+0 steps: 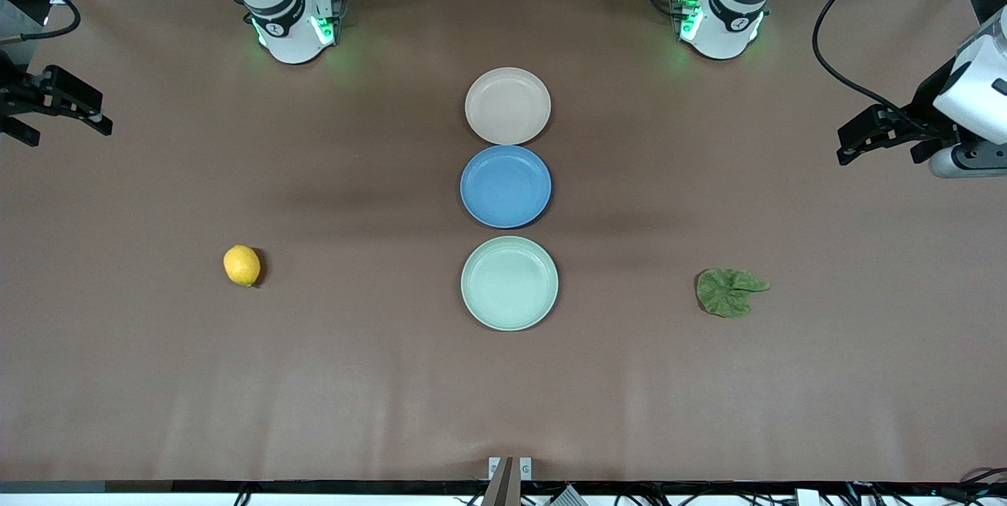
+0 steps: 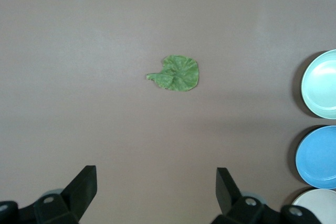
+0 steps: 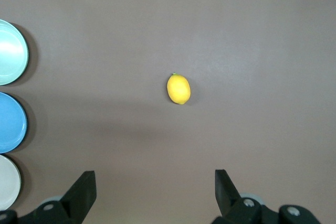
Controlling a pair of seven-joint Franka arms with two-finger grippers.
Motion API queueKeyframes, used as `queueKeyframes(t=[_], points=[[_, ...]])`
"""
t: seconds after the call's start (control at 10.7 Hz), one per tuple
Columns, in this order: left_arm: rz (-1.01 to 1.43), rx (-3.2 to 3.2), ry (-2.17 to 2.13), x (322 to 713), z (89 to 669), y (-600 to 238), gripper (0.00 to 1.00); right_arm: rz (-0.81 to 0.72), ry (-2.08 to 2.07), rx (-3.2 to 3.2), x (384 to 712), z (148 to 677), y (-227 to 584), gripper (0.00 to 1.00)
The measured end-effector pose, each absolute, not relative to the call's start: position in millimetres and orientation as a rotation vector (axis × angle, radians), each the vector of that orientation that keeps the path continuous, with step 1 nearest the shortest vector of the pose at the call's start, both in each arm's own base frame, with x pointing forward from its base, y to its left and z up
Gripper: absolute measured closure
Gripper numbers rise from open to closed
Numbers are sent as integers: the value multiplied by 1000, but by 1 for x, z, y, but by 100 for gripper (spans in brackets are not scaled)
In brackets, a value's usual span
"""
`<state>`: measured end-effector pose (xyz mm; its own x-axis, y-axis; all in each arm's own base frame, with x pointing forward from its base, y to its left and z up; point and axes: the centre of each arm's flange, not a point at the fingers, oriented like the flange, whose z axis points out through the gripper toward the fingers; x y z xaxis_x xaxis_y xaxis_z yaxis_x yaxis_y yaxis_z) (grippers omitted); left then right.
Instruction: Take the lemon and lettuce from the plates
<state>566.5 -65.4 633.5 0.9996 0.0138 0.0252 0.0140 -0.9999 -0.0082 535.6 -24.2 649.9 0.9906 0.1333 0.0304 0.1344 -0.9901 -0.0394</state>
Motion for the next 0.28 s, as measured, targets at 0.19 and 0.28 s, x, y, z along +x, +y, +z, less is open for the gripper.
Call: queueKeyframes(t=[0.19,0.28], points=[[-39,-3133,-22,566,633,-65,0,-24,-207,-3093,539,643,-24,0],[-39,-3133,-22,566,633,-65,0,-19,-209,-3093,540,642,-24,0]])
